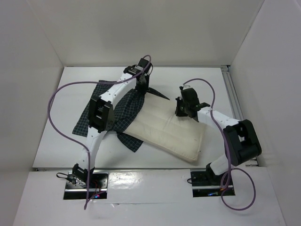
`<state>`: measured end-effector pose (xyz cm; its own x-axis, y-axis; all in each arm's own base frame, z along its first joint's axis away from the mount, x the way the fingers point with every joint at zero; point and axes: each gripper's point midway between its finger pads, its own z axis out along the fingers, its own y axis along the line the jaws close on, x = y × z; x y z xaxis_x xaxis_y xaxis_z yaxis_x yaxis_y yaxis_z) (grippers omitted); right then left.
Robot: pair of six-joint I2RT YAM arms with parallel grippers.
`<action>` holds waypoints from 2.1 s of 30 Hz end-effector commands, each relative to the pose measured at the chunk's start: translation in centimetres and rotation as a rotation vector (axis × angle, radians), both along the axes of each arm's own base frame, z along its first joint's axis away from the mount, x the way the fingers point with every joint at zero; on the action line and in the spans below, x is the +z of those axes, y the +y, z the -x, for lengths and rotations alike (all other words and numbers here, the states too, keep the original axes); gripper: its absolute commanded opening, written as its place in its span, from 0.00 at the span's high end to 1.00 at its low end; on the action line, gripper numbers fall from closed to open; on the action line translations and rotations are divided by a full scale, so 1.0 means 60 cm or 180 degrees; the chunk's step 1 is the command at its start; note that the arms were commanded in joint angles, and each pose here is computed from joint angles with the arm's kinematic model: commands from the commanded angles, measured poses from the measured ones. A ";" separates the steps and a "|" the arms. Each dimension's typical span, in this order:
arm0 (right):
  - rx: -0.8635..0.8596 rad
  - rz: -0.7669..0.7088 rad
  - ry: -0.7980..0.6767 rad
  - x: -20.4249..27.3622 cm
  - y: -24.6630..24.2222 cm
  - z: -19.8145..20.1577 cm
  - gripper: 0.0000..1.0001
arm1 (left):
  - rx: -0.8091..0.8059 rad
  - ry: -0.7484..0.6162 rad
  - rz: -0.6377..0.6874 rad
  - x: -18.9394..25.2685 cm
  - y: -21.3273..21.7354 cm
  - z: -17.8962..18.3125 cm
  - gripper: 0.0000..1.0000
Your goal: Put the pillow into the pillowcase
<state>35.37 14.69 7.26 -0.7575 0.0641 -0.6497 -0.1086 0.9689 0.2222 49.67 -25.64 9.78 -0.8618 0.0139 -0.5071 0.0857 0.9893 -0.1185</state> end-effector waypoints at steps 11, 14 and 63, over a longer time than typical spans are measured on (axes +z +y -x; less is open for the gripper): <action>0.0757 -0.0722 -0.0711 0.195 0.179 0.019 1.00 | -0.1414 0.0191 0.1293 0.101 -0.182 0.133 1.00; 0.0345 -0.0568 -0.0726 0.192 0.131 0.020 1.00 | -0.1409 0.0223 0.1359 0.103 -0.193 0.143 1.00; 0.2103 -0.0032 -0.0521 0.135 0.419 0.098 1.00 | 0.1497 0.0023 0.1563 -0.113 0.248 0.375 0.14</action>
